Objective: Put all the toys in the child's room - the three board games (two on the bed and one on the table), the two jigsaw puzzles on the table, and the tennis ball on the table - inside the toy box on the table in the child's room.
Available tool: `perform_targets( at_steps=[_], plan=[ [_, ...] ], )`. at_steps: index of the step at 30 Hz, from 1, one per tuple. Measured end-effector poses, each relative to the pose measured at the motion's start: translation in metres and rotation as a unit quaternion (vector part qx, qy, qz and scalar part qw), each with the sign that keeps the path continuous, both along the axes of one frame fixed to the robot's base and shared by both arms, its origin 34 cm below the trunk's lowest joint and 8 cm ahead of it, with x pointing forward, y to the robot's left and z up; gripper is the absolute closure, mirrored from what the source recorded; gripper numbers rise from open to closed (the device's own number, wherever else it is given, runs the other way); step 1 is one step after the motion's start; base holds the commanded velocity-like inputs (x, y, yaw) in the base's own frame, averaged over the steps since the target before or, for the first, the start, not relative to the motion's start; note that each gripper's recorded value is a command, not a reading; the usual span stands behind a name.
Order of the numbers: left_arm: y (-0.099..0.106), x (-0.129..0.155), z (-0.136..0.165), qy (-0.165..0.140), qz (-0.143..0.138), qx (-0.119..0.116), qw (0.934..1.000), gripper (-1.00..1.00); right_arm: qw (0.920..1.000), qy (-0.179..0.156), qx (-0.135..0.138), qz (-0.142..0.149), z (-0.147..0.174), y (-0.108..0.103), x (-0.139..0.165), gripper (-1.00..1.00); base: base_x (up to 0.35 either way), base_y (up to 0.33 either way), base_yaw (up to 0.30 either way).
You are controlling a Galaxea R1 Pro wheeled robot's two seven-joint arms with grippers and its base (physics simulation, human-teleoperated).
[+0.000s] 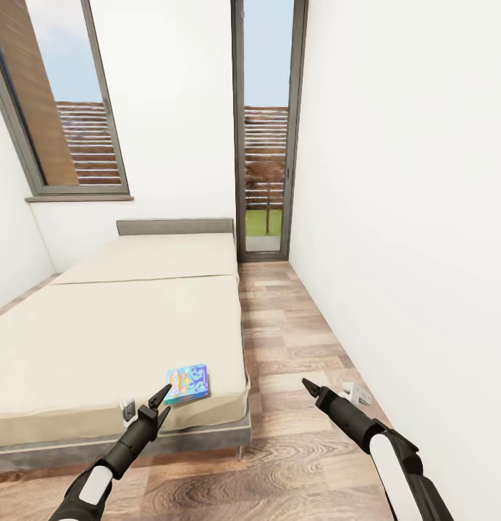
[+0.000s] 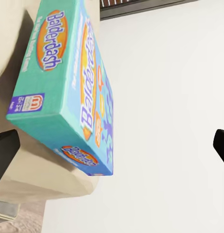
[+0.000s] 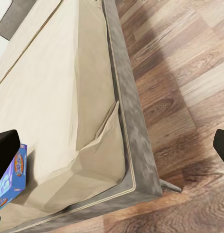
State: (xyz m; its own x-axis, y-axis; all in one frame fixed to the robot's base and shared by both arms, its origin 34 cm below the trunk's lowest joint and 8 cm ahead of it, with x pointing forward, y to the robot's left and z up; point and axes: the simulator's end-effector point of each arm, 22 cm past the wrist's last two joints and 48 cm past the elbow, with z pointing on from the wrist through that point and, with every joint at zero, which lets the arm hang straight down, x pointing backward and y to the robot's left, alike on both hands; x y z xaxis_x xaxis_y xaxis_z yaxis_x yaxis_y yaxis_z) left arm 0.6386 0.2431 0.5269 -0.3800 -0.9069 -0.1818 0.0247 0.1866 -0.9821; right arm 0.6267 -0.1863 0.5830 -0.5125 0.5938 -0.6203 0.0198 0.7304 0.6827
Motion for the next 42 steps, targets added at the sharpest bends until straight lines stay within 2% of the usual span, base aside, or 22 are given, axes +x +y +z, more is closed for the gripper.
perform_targets(
  at_steps=[26, 31, 42],
  plan=[
    [0.0, 0.0, 0.0, 0.001, -0.001, -0.003, 1.0, -1.0, 1.0, 0.0, 0.0, 0.0, 0.0, 0.0, 0.0, -1.0, 0.006, 0.0, 0.0],
    [0.0, -0.003, -0.011, 0.001, -0.001, -0.003, 1.0, -1.0, 1.0, 0.0, 0.0, 0.0, -0.011, 0.0, -0.003, -1.0, 0.0, 0.0, 0.0],
    [0.0, -0.003, -0.011, 0.001, -0.001, -0.003, 1.0, -1.0, 1.0, -0.002, 0.001, 0.001, -0.01, 0.001, -0.003, -1.0, 0.0, 0.0, 0.0]
  ],
)
